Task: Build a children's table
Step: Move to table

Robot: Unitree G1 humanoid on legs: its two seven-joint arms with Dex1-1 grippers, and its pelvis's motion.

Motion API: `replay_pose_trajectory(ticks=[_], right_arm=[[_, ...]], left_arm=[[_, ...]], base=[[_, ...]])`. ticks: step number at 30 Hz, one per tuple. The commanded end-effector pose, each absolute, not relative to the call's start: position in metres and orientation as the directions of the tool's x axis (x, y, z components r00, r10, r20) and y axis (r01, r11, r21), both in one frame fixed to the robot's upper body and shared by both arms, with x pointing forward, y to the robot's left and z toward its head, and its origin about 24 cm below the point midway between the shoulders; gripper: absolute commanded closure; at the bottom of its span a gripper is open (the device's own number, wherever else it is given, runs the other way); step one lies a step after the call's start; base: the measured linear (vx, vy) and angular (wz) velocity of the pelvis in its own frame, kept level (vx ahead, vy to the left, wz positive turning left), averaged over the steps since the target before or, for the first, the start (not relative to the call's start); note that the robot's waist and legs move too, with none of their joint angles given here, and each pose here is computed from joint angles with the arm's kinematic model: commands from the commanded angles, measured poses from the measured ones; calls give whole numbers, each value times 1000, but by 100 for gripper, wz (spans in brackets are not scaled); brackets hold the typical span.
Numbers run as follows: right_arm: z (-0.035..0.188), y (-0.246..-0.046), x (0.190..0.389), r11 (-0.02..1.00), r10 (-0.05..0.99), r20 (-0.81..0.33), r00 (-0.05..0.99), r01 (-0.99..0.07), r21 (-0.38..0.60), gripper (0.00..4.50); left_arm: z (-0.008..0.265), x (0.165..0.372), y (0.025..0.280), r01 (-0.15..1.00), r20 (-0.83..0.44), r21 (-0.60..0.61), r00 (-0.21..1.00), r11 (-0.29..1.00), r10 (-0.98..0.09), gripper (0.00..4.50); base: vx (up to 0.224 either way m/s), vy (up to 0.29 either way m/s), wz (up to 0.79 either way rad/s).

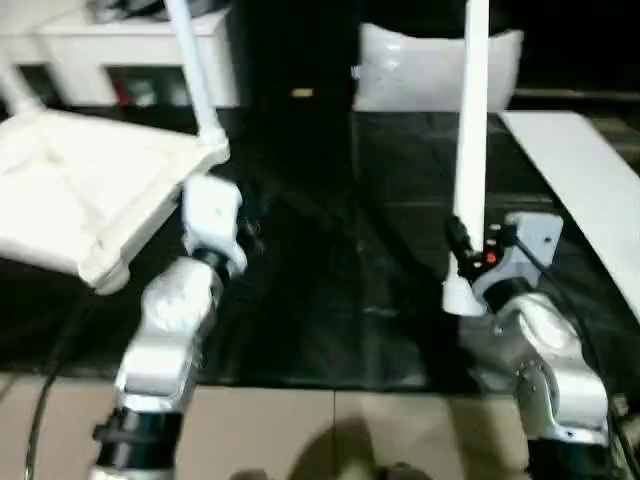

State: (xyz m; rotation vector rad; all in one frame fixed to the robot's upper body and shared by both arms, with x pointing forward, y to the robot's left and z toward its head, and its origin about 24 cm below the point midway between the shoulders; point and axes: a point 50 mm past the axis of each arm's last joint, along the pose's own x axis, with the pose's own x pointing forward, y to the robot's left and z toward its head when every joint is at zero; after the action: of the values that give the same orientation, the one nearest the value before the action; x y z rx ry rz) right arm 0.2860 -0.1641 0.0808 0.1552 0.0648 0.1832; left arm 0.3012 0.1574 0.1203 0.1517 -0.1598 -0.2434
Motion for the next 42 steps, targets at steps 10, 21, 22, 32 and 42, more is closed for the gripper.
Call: replay_pose_trajectory(ticks=[10, 21, 22, 32, 42], right_arm=[[97, -169, 293, 972, 208, -25, 978, -204, 117, 266], [98, -169, 296, 972, 218, -40, 975, -213, 100, 266], [98, -168, 296, 972, 217, -43, 975, -212, 97, 266], [99, -167, 298, 963, 254, -50, 966, -248, 107, 266], [116, -173, 305, 893, 393, 55, 918, -395, 216, 266]], left_arm=[[121, 299, 155, 198, 131, 147, 967, 969, -217, 208], [118, 298, 153, 190, 116, 136, 972, 972, -207, 208], [118, 298, 153, 193, 113, 137, 971, 972, -209, 208], [116, 298, 147, 220, 82, 131, 969, 967, -232, 208], [131, 305, 133, 418, 92, -54, 906, 907, -412, 166]], base=[[-65, 212, -2], [-91, 243, -2], [-87, 226, -11], [-89, 241, 2], [-86, 132, 4]])
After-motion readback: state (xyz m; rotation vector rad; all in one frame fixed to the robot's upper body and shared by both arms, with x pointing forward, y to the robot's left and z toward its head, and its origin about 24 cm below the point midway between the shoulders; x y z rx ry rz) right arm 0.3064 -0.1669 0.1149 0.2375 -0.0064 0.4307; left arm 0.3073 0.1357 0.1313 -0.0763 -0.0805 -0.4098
